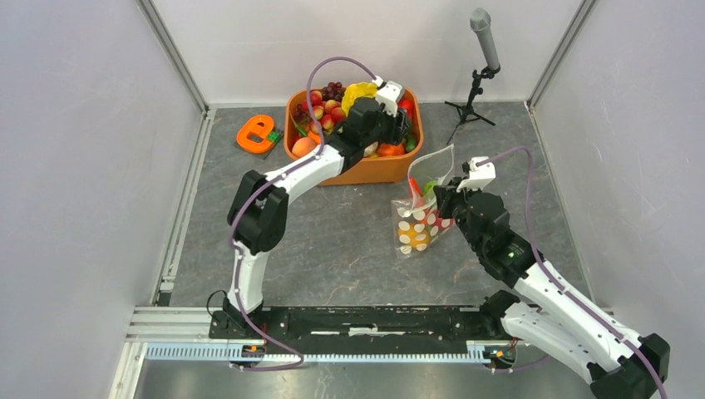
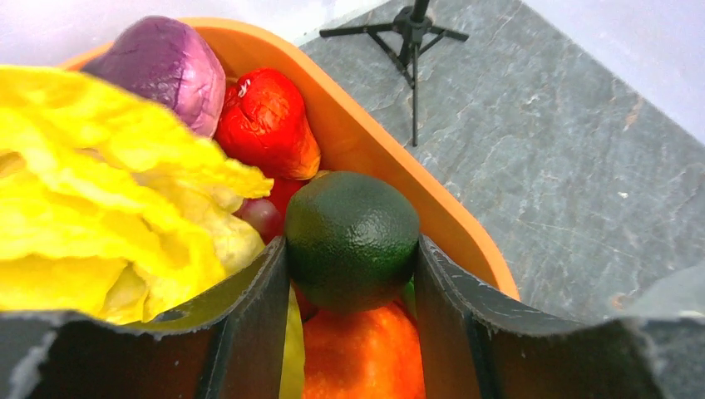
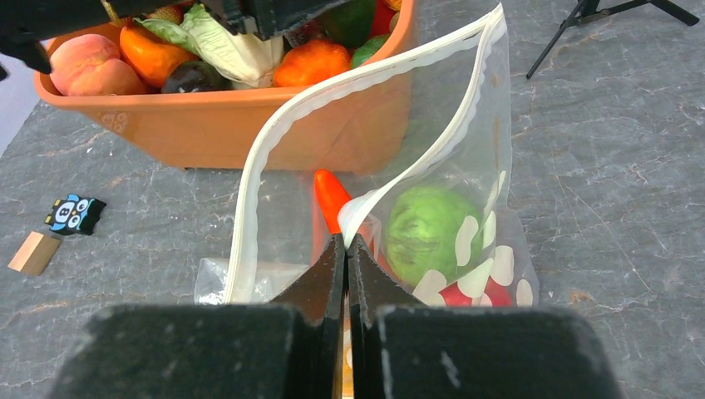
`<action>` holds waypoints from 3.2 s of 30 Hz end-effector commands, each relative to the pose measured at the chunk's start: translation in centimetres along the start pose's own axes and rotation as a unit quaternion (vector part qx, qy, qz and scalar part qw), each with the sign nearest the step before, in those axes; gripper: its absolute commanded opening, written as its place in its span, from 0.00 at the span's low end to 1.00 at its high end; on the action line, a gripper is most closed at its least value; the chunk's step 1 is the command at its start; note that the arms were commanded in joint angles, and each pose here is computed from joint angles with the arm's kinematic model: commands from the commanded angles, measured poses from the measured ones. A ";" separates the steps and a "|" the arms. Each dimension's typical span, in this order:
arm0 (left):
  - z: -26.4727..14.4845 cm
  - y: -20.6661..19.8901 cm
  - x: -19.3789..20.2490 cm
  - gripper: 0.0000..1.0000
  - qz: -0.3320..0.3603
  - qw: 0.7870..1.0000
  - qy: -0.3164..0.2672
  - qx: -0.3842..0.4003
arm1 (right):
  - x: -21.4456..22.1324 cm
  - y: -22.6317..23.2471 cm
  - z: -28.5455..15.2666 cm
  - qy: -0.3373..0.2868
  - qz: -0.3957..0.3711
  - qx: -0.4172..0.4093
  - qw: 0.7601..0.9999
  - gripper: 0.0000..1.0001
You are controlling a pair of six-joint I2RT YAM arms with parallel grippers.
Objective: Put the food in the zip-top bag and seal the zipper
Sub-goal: Pick up the fake fruit from the bin, then place the fake fruit in the zipper food storage bag, then pick up the fake fruit from the bin.
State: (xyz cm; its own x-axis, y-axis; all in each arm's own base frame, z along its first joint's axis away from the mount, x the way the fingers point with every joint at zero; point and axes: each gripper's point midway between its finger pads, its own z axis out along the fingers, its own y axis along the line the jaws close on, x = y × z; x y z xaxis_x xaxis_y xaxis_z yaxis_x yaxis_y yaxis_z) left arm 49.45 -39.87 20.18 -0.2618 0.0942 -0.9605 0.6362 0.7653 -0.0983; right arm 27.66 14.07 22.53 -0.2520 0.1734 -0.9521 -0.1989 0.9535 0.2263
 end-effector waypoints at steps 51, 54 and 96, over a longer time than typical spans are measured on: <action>-14.3 -12.7 -3.3 0.52 -0.085 0.972 -0.061 0.212 | -4.1 5.4 -0.9 -0.059 0.012 -0.137 0.989 0.02; -14.6 -13.7 -3.5 0.58 -0.080 0.967 -0.059 0.234 | -4.0 5.6 -0.9 -0.059 0.012 -0.142 0.988 0.02; -21.5 13.3 1.8 1.00 -0.128 0.957 0.026 -0.260 | -3.1 3.6 0.0 -0.048 0.004 -0.086 0.995 0.02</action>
State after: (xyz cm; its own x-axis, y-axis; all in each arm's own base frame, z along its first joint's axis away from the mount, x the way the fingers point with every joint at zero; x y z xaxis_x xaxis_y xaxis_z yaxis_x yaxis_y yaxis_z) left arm 40.69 -17.67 23.83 -0.3680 -0.1737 -0.9135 0.1805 0.9504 -0.2534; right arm 27.45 16.74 24.68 -0.2050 0.2009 -0.9579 -0.3461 0.9006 0.2630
